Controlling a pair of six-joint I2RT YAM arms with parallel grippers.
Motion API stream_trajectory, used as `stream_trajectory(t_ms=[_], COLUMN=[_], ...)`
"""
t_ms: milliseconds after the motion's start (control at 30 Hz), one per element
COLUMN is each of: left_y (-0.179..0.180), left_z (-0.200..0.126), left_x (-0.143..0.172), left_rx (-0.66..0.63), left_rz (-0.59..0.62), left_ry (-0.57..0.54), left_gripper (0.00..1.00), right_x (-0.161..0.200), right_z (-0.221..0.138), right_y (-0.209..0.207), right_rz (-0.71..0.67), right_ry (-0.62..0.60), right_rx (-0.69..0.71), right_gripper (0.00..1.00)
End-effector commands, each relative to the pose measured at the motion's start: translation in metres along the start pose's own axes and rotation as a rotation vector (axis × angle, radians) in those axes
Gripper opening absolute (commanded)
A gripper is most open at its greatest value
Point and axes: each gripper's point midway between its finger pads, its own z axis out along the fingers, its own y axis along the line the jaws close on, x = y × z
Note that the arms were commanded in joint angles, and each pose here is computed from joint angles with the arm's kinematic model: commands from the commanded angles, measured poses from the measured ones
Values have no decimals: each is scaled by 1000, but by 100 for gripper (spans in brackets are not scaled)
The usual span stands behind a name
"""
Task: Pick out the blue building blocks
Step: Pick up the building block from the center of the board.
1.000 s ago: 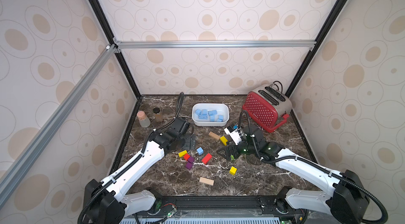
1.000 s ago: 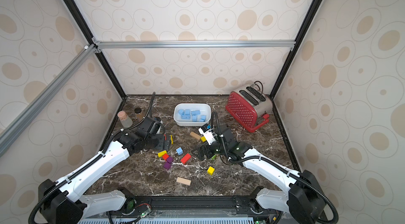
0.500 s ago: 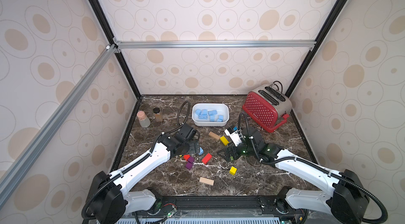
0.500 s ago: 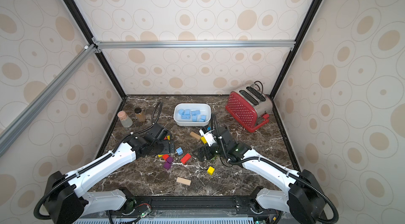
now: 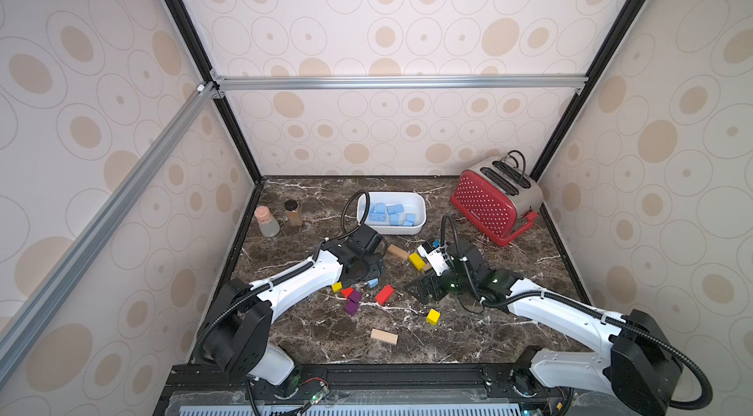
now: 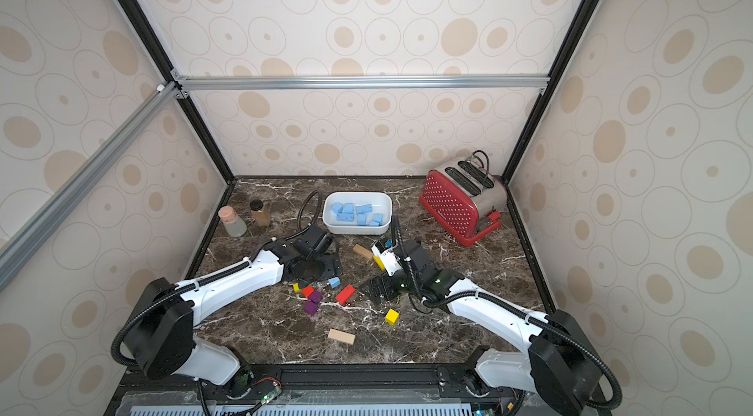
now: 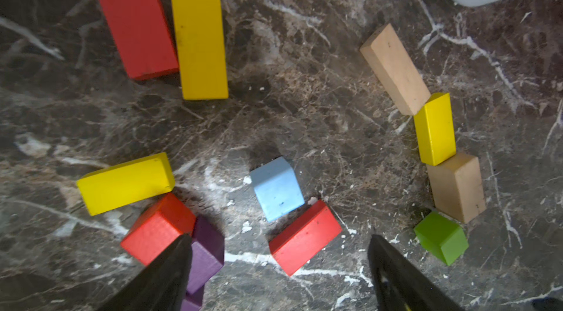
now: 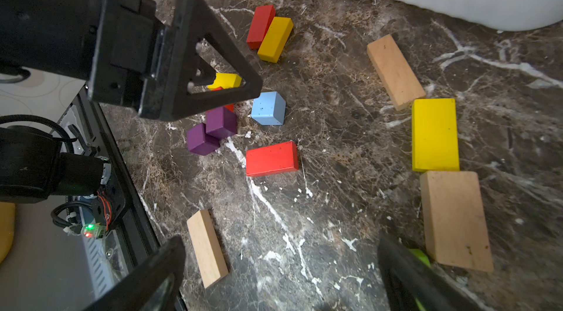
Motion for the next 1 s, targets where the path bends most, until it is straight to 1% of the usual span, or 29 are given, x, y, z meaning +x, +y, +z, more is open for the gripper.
stream_trajectory(t_ms=[0, 300, 467, 667, 700, 800, 967], left_y=[-21, -20, -12, 0, 0, -2, -4], left_z=[2, 16, 25, 31, 33, 39, 47], left_x=[-6, -1, 5, 11, 12, 13, 14], left_rx=[41, -10, -50, -88, -91, -95, -107], left_rz=[-34, -29, -28, -34, -33, -32, -20], left_ry=[10, 64, 90, 97, 102, 118, 136], left_gripper=[88, 83, 80, 79, 78, 70, 69], right_x=[4, 1, 2, 1, 1, 1, -3], right_z=[4, -9, -10, -9, -8, -8, -9], right_y=[-3, -26, -34, -39, -40, -41, -41], right_rz=[-2, 63, 89, 103, 105, 109, 101], right_ry=[6, -52, -56, -65, -64, -64, -68], right_rx=[2, 17, 19, 17, 18, 17, 17], right_gripper=[100, 100, 100, 100, 100, 100, 100])
